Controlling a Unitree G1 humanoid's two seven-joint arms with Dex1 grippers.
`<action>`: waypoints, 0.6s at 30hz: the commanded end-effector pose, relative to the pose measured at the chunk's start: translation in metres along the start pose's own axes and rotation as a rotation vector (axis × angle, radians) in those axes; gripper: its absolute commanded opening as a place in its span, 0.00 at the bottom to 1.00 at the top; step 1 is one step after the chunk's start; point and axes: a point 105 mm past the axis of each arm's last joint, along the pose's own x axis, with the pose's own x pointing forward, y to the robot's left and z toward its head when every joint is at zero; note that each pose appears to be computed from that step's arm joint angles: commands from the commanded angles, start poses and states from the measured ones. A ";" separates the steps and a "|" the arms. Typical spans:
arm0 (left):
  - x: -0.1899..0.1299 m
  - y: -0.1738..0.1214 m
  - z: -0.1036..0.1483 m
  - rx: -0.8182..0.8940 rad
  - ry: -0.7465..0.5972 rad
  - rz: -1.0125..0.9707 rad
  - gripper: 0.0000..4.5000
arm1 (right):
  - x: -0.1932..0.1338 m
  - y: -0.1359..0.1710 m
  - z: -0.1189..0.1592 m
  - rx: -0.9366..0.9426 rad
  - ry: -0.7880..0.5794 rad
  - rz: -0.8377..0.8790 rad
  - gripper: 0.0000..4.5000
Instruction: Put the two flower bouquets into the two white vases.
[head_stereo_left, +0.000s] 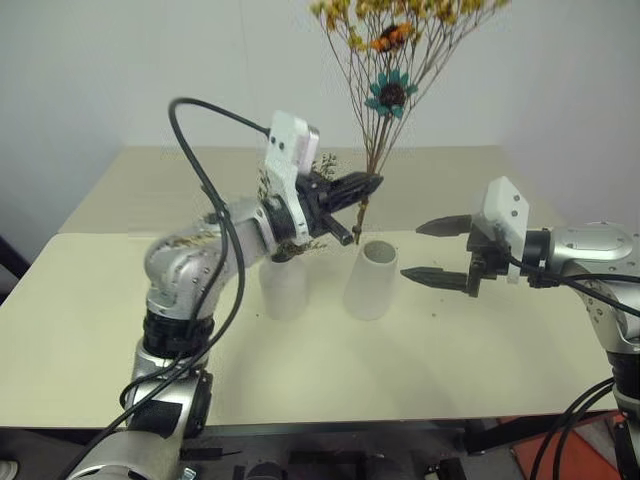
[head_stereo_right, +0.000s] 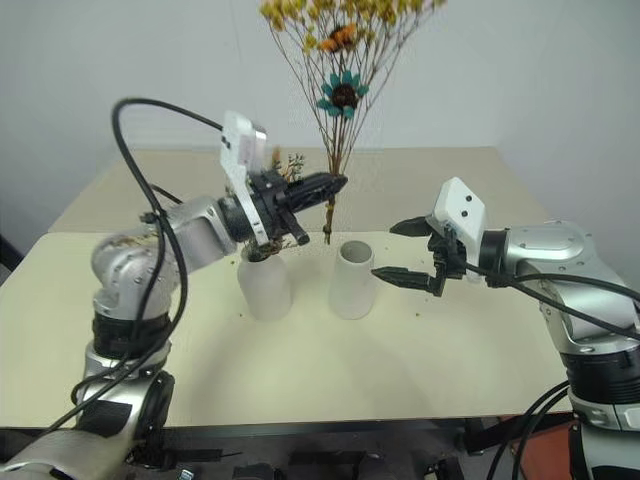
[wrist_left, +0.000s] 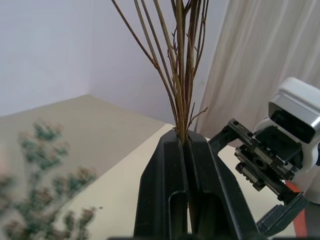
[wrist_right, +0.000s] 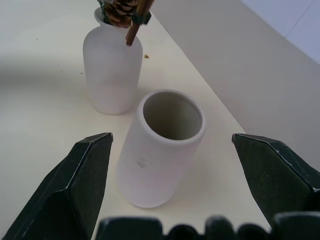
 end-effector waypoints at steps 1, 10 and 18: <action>0.002 -0.006 0.011 0.082 -0.077 -0.003 0.01 | -0.012 -0.007 0.010 -0.032 -0.012 -0.046 1.00; 0.005 0.004 -0.010 0.155 -0.124 0.052 0.01 | -0.018 -0.009 0.004 -0.005 0.017 -0.065 1.00; 0.008 -0.003 -0.018 0.128 -0.163 0.033 0.01 | -0.021 -0.009 0.002 0.009 0.029 -0.079 1.00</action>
